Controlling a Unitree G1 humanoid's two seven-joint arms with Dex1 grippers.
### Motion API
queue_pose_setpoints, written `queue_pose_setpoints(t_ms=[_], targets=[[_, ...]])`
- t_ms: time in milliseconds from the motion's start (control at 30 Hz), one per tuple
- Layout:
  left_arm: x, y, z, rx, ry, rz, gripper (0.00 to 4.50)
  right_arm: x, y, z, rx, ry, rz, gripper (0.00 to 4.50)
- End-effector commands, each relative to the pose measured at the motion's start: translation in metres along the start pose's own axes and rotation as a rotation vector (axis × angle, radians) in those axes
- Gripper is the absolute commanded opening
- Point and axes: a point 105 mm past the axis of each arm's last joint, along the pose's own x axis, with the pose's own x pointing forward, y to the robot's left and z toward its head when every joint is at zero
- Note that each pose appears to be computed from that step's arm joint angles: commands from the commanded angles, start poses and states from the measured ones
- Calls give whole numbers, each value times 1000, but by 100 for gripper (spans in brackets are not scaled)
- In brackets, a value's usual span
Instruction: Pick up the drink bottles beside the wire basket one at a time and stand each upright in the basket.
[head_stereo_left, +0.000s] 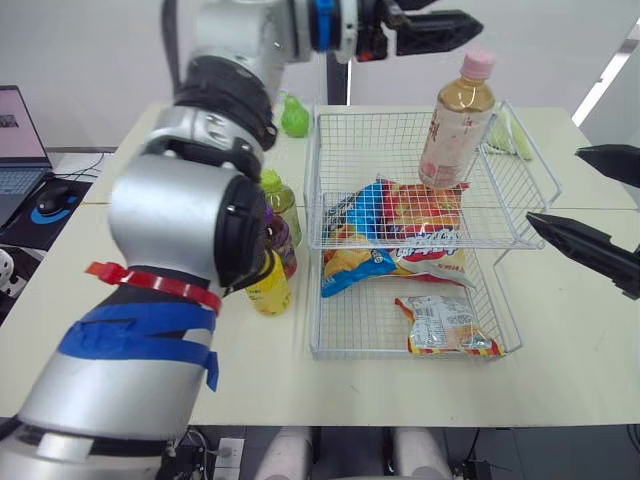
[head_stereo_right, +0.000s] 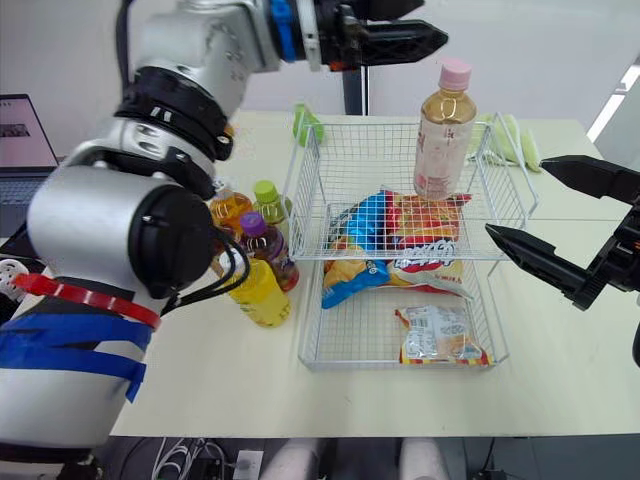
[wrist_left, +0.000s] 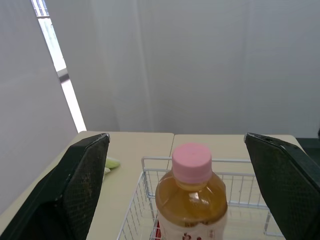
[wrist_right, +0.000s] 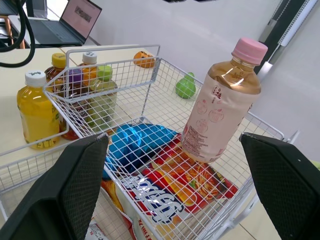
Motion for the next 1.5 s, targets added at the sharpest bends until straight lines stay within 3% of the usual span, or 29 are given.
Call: queue_pose_setpoints(t_ms=[33,233,533,700,800,933,1133,1500], targets=[[-29,-1,23,54,-21,4,448,-2,-4,9,-35,-32,-2,450],[-95,3,23,42,10,188,448,1,-1,6,-19,-27,53,450],[-192,-28,-14,1,143,470,448,12,-6,3,-30,-11,172,450],[-266,-63,-54,-63,349,631,448,29,-1,3,-37,-17,280,450],[-304,-89,-70,-151,385,726,448,40,3,3,-40,-27,349,450],[-320,-116,-89,-205,448,753,448,49,5,4,-38,-37,412,450],[-320,-135,-104,-243,445,793,448,58,12,2,-38,-39,515,450],[-281,-133,-128,-268,278,879,448,61,24,4,-38,-64,630,450]])
